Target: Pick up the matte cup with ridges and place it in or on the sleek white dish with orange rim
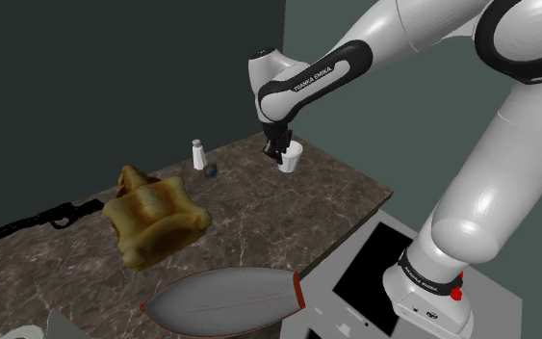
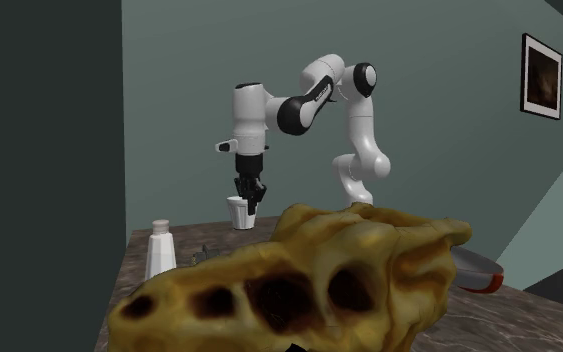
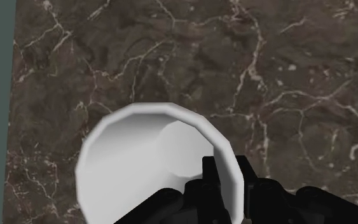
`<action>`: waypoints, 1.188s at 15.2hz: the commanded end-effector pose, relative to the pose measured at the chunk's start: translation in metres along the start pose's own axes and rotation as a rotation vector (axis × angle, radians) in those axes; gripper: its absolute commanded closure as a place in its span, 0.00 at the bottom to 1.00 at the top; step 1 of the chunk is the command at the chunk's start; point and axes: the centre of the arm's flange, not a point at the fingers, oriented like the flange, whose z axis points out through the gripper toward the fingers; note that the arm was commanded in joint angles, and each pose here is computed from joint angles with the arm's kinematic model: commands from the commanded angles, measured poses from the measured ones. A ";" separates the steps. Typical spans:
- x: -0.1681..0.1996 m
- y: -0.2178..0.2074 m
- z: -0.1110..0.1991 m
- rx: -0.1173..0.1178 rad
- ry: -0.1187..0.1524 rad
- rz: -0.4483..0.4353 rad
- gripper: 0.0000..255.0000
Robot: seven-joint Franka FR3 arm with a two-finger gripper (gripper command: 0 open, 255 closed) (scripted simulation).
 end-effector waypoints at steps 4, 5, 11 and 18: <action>-0.004 0.005 -0.025 0.000 0.000 0.000 1.00; -0.004 0.006 -0.030 0.000 0.000 0.000 1.00; -0.008 0.012 -0.061 0.000 0.000 0.000 1.00; -0.013 0.018 -0.098 0.000 0.000 0.000 1.00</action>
